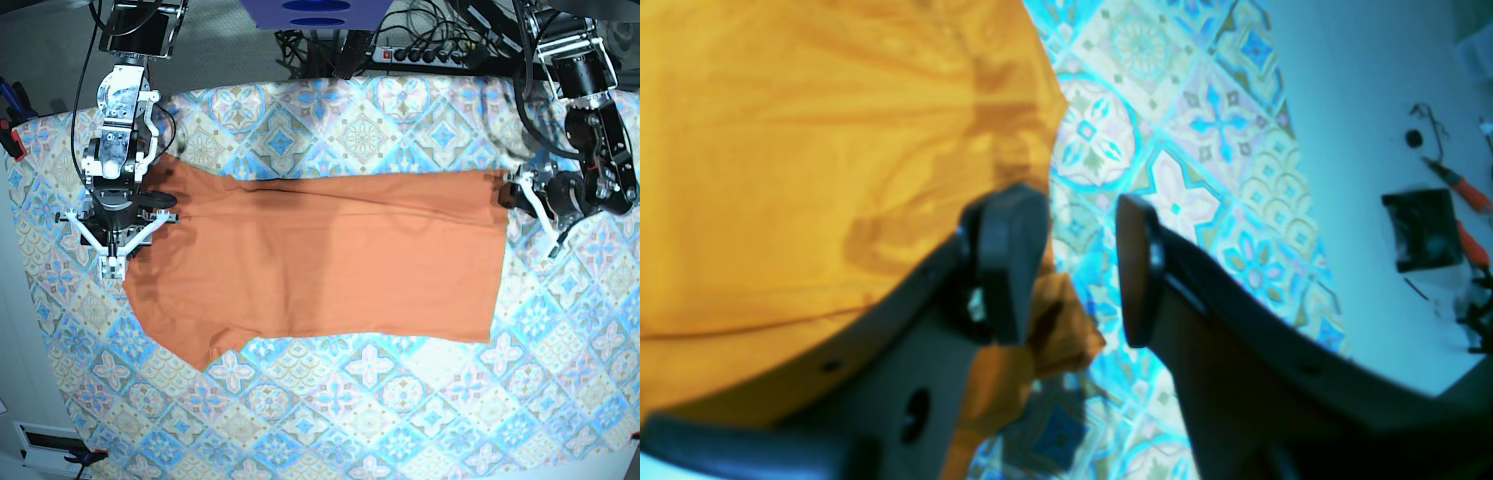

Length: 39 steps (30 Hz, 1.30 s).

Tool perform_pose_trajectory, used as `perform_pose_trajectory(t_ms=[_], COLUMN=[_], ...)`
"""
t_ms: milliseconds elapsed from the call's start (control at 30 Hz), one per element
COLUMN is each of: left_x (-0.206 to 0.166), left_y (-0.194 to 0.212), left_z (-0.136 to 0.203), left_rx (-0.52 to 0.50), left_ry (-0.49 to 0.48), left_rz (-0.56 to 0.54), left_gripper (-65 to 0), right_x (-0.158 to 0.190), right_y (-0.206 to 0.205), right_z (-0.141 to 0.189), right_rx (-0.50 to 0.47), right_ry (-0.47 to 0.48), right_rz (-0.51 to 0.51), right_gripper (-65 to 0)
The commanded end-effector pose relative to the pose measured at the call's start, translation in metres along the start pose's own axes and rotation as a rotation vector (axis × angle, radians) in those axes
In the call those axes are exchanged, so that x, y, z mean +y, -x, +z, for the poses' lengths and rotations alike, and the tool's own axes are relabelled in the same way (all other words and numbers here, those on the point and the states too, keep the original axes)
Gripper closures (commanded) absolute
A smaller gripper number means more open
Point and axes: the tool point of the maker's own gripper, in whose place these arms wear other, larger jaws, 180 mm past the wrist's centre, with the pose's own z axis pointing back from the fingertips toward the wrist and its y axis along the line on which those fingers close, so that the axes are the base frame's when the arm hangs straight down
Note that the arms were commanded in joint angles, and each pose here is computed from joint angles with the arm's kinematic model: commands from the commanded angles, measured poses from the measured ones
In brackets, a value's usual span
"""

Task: Fold the T-shirt properly
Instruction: 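Pull the right gripper outward along the shirt edge, stretching it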

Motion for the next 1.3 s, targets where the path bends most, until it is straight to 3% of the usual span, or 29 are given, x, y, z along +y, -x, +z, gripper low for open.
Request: perform_pose_trajectory(t_ms=[0,233,333,500,700,800,1000,1200,1267], left_x=[0.006,-0.011,-0.009,0.000,0.004,0.004,0.004,0.004,0.004], left_y=[-0.007,0.011,0.014,0.012,0.017,0.018,0.018,0.018,0.018], left_z=[0.010,0.022,0.020,0.019,0.015,0.015,0.014,0.014,0.014], left_rx=[-0.033,-0.039,-0.029,-0.011,0.011,0.014,0.014,0.014,0.014], left_ry=[-0.023,-0.046,-0.043,-0.073,-0.080,-0.081,-0.079,-0.079,-0.079], left_rz=[-0.019,-0.093,-0.083,-0.085,-0.075,-0.074,-0.072,-0.072,-0.072], left_gripper=[-32.7,-33.0,-33.2,-33.3,-33.3,-33.3,-33.3,-33.3,-33.3], right_x=[-0.008,-0.044,-0.044,-0.044,-0.040,-0.024,-0.028,-0.025,-0.037], right_y=[-0.013,0.026,0.024,0.042,0.046,0.053,0.057,0.054,0.055], right_z=[0.002,0.004,0.002,-0.005,-0.008,-0.010,-0.009,-0.008,-0.006], right_rx=[-0.041,0.135,0.157,0.279,0.296,0.307,0.334,0.321,0.324], right_ry=[0.021,0.099,0.038,-0.051,-0.079,-0.176,-0.191,-0.239,-0.258], right_rz=[0.004,-0.072,-0.091,-0.112,-0.125,-0.100,-0.097,-0.055,-0.113], right_gripper=[-21.4,-21.4,-21.4,-21.4,-22.1,-27.4,-37.8,-38.2,-38.2])
